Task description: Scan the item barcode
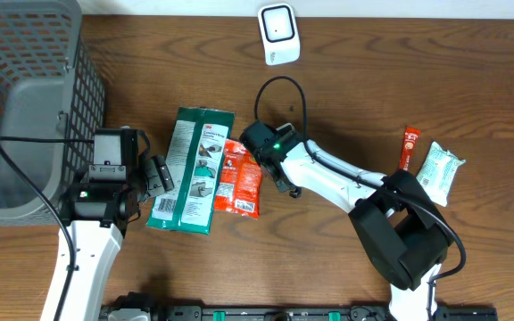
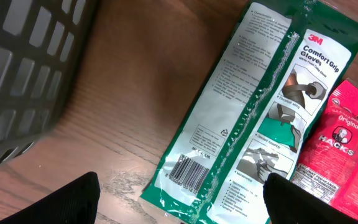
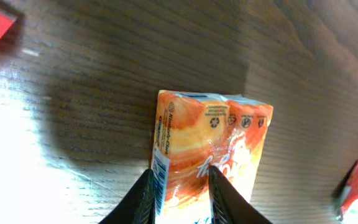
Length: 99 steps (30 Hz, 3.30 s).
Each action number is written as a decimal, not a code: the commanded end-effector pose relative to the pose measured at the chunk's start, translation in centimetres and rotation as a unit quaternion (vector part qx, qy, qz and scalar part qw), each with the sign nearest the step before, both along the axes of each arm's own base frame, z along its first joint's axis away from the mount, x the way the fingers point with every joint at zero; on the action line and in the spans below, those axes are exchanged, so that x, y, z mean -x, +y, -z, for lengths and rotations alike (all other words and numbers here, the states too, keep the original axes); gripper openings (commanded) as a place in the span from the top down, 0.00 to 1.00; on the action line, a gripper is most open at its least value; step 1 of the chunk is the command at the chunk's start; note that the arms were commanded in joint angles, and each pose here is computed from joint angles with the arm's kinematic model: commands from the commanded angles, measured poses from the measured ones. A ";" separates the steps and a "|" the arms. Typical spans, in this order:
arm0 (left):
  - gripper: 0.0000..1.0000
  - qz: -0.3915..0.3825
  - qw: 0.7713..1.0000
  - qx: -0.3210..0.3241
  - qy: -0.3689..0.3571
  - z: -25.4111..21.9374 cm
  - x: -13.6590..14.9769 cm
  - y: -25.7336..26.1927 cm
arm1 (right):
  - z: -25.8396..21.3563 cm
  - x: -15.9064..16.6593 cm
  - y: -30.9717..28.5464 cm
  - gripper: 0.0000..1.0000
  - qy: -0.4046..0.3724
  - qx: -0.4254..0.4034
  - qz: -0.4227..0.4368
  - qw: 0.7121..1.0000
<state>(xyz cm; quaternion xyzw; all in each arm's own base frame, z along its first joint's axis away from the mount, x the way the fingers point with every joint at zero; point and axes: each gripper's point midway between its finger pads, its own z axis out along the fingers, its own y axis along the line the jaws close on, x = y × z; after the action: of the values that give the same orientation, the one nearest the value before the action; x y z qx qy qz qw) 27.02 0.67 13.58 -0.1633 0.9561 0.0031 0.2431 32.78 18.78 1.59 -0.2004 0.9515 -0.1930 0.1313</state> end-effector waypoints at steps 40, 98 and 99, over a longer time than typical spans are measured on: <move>0.15 -0.001 1.000 0.004 -0.009 -0.6 -0.4 0.0 | -4.8 0.5 0.6 0.62 -0.030 -0.045 0.030 0.998; 0.15 -0.001 1.000 0.004 -0.009 -0.6 -0.4 0.0 | 1.2 0.9 -0.6 0.81 -0.060 0.046 -0.026 0.997; 0.15 -0.001 1.000 0.004 -0.009 -0.6 -0.4 0.0 | 1.2 0.9 -0.6 0.83 -0.061 0.046 -0.026 0.997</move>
<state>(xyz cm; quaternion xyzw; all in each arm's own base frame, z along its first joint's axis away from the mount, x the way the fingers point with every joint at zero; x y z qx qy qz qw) 27.11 0.67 13.63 -0.1634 0.9556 0.0026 0.2451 32.24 18.40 0.95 -0.2157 0.9271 -0.2391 0.1917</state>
